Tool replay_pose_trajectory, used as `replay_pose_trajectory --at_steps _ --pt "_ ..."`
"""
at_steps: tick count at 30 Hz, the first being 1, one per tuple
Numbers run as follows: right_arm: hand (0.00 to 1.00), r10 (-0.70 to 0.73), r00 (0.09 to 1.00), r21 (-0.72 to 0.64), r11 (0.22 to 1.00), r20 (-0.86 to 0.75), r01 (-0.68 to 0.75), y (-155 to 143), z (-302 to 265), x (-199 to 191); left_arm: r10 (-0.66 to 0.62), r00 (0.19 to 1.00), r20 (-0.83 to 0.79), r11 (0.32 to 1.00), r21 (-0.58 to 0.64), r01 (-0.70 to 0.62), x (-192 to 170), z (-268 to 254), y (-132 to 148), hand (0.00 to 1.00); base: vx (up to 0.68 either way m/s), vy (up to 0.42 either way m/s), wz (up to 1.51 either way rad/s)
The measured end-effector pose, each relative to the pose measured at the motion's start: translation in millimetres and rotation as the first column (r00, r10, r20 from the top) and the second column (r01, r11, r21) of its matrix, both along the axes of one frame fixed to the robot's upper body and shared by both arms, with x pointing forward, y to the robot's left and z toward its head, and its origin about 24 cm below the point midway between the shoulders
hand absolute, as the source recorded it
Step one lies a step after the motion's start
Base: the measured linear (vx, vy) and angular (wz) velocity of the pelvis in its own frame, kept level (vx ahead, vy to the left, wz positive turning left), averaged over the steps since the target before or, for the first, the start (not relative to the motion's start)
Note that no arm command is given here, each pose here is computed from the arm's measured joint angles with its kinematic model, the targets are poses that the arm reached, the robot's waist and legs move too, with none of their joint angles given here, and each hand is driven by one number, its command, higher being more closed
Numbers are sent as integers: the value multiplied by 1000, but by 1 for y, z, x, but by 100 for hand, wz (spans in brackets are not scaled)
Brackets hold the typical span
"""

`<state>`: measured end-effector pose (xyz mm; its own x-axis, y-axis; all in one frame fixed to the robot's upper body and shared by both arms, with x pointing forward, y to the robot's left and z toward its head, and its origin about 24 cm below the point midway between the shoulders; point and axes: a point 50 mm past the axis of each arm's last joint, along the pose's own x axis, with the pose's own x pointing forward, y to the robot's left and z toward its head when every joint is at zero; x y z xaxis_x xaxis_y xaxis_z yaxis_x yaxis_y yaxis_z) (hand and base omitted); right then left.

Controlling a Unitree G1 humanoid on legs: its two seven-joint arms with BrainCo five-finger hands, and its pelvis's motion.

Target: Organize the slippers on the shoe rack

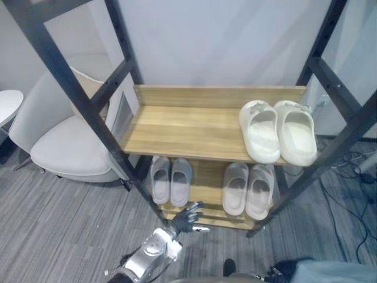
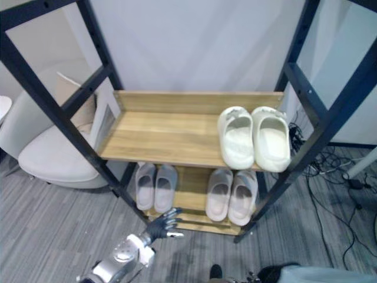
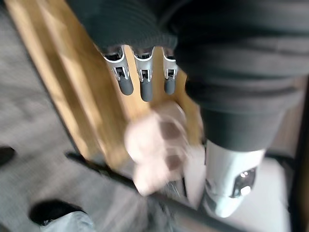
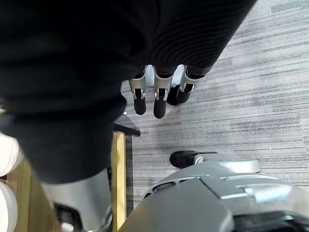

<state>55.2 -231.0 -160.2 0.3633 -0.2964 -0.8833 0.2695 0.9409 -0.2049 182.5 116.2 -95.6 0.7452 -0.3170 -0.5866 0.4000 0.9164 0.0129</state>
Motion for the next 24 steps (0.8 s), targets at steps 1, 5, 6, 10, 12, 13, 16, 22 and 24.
replay_pose_trajectory --at_steps 1,5,6,10,12,13,16,22,24 --pt "0 -13 1000 -1 1000 -8 13 0 -1 -1 18 999 -34 999 47 -17 -5 -9 7 0 65 -13 -4" --pt "0 -23 1000 -1 1000 -5 23 3 -1 1 139 978 -153 979 170 -113 -21 -33 35 0 41 -10 -9" --pt "0 -36 999 3 999 0 36 4 -1 2 158 973 -170 971 206 -122 -24 -36 41 0 22 0 -6" --pt "0 -64 998 12 998 -13 65 8 -4 2 269 935 -232 928 323 -187 -40 -49 67 0 0 5 -5" --pt "0 -77 997 10 997 -13 77 7 -4 2 318 915 -250 906 366 -214 -46 -52 76 0 0 0 0" --pt "0 -90 996 9 996 -11 90 5 -3 2 336 907 -256 898 378 -226 -49 -53 79 0 0 0 0" --pt "0 -100 995 4 995 -6 100 4 -3 3 369 890 -268 878 415 -240 -56 -56 84 0 -13 -9 -3" --pt "0 -103 995 4 995 -5 103 3 -3 4 416 856 -306 871 404 -279 -65 -61 81 0 -10 -8 -4" --pt "0 -107 994 4 994 -2 107 3 -3 5 414 857 -307 872 406 -275 -66 -61 80 0 0 0 0"
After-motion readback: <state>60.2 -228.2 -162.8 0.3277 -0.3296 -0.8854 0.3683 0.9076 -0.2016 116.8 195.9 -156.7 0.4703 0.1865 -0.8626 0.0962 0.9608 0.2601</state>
